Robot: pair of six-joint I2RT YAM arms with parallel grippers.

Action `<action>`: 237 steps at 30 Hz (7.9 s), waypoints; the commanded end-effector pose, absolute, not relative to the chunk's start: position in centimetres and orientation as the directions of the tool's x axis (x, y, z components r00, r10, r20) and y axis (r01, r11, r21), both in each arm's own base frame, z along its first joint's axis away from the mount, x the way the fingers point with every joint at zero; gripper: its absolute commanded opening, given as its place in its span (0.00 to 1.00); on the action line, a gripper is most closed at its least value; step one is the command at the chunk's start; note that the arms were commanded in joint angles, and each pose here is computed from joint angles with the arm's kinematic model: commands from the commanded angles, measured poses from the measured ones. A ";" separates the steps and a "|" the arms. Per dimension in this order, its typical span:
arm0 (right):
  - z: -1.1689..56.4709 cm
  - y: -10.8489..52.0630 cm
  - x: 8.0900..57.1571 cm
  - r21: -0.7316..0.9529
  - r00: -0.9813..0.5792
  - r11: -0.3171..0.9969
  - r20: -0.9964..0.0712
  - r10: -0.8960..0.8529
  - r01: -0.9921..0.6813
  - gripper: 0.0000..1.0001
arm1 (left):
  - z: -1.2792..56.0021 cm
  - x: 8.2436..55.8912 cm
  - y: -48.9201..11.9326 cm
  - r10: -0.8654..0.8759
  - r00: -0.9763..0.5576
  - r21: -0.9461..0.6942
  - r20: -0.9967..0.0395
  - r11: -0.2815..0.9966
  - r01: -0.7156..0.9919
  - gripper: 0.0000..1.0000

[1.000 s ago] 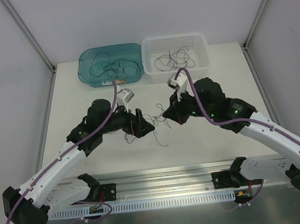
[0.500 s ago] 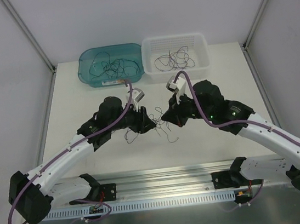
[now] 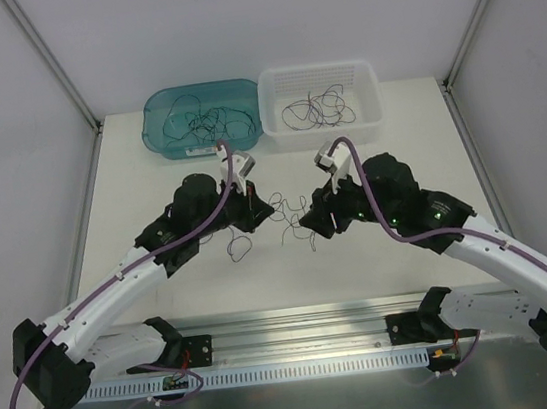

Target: Untangle the cables

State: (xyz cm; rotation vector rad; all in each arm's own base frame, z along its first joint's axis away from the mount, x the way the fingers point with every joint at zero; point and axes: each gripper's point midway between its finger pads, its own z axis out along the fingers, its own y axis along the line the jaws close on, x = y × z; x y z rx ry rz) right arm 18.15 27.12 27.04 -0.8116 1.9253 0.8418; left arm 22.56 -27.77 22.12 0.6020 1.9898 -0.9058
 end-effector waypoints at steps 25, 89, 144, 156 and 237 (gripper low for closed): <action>23.4 17.9 16.2 0.150 -0.438 0.760 -0.878 -0.192 -0.633 0.97 | 37.8 52.0 -12.3 -0.285 -0.194 -0.320 -0.939 0.929 0.183 0.00; 16.4 27.8 15.3 0.346 -0.567 0.619 -0.799 -0.200 -0.705 0.98 | 8.5 30.2 -14.6 -0.321 -0.778 -0.355 -0.540 0.925 -0.135 0.00; 26.4 37.5 18.1 0.182 -0.209 0.311 -0.976 -0.055 -0.933 0.73 | 29.6 20.3 -26.2 -0.159 -0.723 -0.684 -0.672 0.509 0.523 0.00; 26.4 38.1 18.0 0.204 -0.224 0.294 -0.974 -0.037 -0.934 0.10 | 30.0 20.2 -26.6 -0.163 -0.737 -0.701 -0.656 0.494 0.515 0.00; 32.2 -1.4 15.3 0.096 -0.206 0.988 -0.971 0.119 0.117 0.97 | 25.4 16.2 -0.2 -0.331 0.006 -0.331 -0.944 0.943 -0.039 0.99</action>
